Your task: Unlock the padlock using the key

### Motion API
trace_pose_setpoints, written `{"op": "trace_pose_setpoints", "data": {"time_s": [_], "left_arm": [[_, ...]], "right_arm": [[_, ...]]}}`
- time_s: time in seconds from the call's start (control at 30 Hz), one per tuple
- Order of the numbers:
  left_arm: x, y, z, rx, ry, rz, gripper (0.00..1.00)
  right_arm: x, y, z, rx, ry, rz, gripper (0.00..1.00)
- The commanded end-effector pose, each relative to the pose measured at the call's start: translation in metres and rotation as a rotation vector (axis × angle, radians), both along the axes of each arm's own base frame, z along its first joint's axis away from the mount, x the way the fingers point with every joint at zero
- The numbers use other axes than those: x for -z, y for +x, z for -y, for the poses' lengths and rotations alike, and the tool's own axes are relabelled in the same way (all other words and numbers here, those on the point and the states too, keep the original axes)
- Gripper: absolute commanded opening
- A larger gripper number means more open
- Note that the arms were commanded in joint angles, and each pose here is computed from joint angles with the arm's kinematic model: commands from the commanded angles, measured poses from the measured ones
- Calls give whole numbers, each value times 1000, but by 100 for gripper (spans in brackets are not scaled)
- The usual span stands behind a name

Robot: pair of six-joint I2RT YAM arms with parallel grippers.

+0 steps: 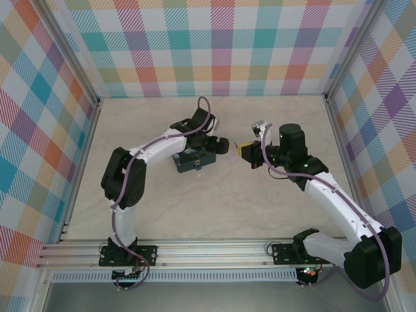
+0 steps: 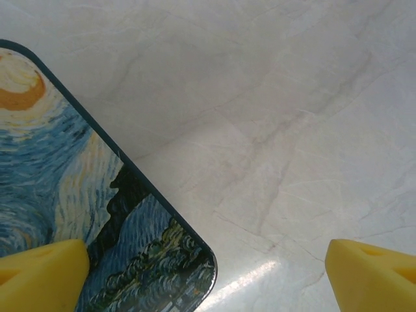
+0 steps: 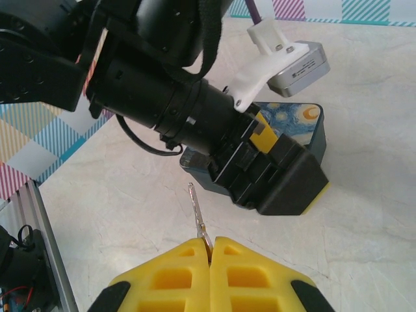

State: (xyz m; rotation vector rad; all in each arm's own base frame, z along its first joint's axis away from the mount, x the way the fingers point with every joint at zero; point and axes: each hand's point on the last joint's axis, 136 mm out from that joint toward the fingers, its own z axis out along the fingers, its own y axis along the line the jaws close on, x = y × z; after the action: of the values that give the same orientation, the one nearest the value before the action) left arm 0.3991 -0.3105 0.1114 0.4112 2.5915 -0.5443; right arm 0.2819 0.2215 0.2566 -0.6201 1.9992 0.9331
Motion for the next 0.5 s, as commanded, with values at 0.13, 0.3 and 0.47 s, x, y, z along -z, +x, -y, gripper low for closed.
{"op": "trace_pose_setpoints", "data": {"time_s": [0.13, 0.3, 0.47], "left_arm": [[11, -56, 12, 52, -61, -125, 91], [5, -73, 19, 82, -101, -146, 89], [-12, -80, 21, 96, -149, -119, 89]], "right_arm": [[-12, 2, 8, 27, -4, 39, 1], [-9, 3, 9, 33, -6, 29, 1], [-6, 3, 9, 37, -5, 19, 1]]}}
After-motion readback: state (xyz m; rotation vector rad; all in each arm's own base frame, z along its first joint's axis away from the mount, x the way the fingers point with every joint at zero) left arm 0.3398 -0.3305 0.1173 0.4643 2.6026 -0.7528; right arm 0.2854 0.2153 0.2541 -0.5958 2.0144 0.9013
